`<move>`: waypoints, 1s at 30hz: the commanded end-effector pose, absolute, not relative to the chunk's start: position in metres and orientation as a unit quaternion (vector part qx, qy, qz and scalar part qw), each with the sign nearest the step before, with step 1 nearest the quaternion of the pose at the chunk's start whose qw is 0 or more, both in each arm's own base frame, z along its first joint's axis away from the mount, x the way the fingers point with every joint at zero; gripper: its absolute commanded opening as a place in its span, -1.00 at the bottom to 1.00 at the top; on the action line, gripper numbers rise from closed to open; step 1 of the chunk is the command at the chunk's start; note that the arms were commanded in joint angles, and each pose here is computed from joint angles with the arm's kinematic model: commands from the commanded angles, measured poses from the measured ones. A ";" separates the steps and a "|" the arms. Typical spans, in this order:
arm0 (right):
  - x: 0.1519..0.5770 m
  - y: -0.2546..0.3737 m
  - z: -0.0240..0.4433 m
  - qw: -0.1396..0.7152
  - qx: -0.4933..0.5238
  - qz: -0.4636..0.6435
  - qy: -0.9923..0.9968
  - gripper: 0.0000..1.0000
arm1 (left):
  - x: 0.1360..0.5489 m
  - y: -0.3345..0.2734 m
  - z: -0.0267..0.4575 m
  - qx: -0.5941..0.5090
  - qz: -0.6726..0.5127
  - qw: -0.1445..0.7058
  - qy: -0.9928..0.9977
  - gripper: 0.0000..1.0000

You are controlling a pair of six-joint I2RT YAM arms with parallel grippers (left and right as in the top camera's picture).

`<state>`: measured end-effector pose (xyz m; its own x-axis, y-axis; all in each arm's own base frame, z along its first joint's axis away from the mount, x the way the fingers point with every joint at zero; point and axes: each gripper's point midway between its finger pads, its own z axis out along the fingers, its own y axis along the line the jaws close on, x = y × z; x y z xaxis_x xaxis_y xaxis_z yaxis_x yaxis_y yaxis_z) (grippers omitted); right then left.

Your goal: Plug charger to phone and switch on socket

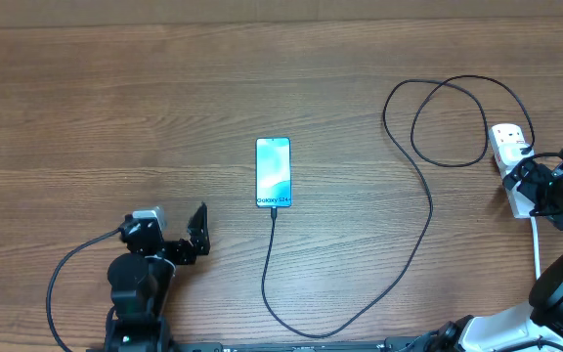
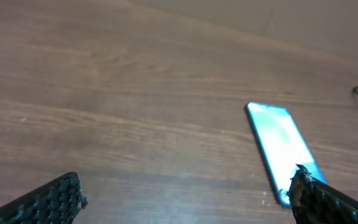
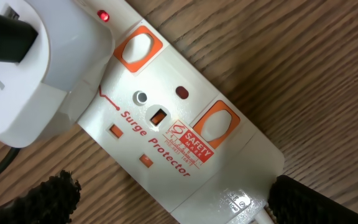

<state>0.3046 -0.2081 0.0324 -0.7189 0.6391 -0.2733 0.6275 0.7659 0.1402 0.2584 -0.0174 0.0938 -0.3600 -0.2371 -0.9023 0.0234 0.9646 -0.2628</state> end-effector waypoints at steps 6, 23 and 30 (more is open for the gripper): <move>0.309 -0.200 0.037 0.165 0.331 0.030 0.929 1.00 | 0.250 -0.009 0.106 -0.055 -0.072 0.591 0.801 0.99; 0.309 -0.200 0.037 0.165 0.331 0.030 0.929 1.00 | 0.246 -0.010 0.155 0.084 0.046 0.677 0.730 0.99; 0.309 -0.200 0.037 0.165 0.331 0.030 0.929 1.00 | 0.246 -0.010 0.156 0.084 0.046 0.678 0.729 0.99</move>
<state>0.3046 -0.2079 0.0324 -0.7195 0.6386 -0.2730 0.6269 0.7664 0.1405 0.2463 -0.0108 0.1551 -0.0753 0.1541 -0.9852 0.0655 0.9866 0.1493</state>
